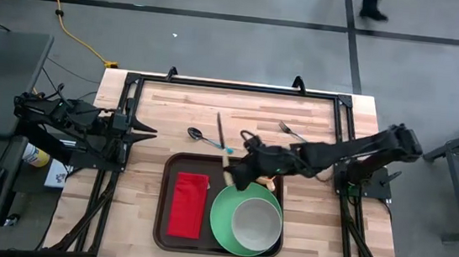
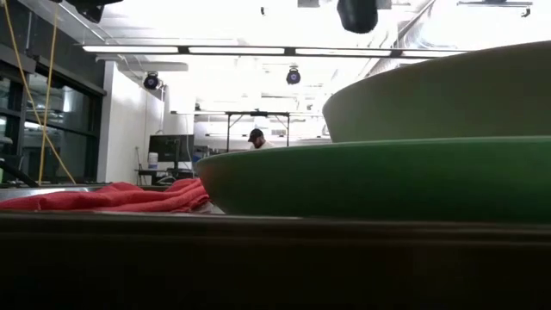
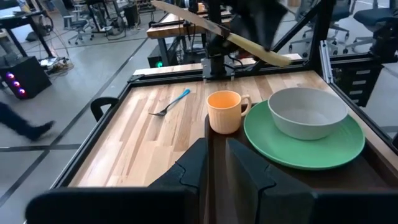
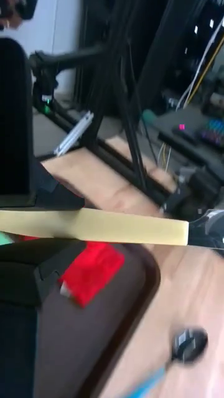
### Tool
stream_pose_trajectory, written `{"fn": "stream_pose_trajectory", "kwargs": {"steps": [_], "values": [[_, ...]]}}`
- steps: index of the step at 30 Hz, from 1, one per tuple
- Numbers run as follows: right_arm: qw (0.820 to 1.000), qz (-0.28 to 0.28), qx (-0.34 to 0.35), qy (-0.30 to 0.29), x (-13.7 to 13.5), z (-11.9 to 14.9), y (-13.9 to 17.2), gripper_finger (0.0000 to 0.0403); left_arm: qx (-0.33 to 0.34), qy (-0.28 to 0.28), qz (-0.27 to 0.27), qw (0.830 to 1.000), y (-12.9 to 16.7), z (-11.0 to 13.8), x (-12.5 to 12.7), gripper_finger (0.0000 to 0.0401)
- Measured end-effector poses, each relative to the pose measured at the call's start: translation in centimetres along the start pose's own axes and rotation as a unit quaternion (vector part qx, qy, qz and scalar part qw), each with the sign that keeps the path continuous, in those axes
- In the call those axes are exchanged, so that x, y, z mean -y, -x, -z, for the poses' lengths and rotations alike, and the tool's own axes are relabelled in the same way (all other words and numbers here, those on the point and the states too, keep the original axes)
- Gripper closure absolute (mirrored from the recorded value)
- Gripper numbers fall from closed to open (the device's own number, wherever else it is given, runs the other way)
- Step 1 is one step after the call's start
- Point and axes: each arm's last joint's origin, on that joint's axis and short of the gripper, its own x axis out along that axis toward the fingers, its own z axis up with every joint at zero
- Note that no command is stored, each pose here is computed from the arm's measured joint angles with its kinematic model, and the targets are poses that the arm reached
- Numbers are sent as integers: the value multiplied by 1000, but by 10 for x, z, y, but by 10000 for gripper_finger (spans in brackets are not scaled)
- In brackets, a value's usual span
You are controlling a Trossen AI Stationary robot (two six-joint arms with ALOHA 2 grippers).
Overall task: Set up tray
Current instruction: Put the yellow knife to the left of the green plate on the red napkin on the brown serving tray
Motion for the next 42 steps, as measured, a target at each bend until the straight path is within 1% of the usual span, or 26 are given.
{"fn": "stream_pose_trajectory", "kwargs": {"steps": [2, 6, 9, 12, 17, 21, 25, 29, 33, 35, 38, 40, 42], "values": [[1000, -18, 3, -5, -4, 7, -10, 375, 0, 2, 0, 1000, 0, 0, 0, 313], [998, -55, 11, -33, -13, 22, -25, 375, -1, 23, -11, 1000, 0, 0, -1, 313], [995, -82, 26, -57, -22, 34, -32, 375, -2, 21, -13, 1000, 0, 0, -1, 313], [992, -79, 32, -88, -24, 50, -41, 375, -3, 17, -22, 1000, 0, 1, -1, 313], [990, -51, 30, -131, -17, 72, -62, 375, -6, 8, -33, 999, 0, 1, -2, 313], [989, -32, 17, -143, -15, 84, -90, 375, -6, 7, -42, 999, 0, 1, -2, 313], [989, -20, -2, -144, -23, 83, -122, 375, -5, 8, -43, 999, 0, 1, -2, 313], [990, 33, -28, -133, -34, 74, -145, 375, -5, 14, -43, 999, 0, 1, -2, 313], [986, 103, -51, -117, -45, 62, -153, 375, -4, 25, -44, 999, 0, 1, -3, 313], [984, 128, -47, -116, -49, 57, -155, 375, -3, 31, -45, 999, 0, 1, -3, 313], [981, 144, -31, -123, -55, 53, -156, 375, -2, 44, -54, 998, 0, 1, -3, 313], [980, 146, -15, -133, -57, 56, -158, 375, -2, 52, -65, 997, 0, 1, -4, 313], [977, 157, -15, -142, -56, 62, -159, 375, -2, 53, -74, 996, 0, 1, -4, 313]]}}
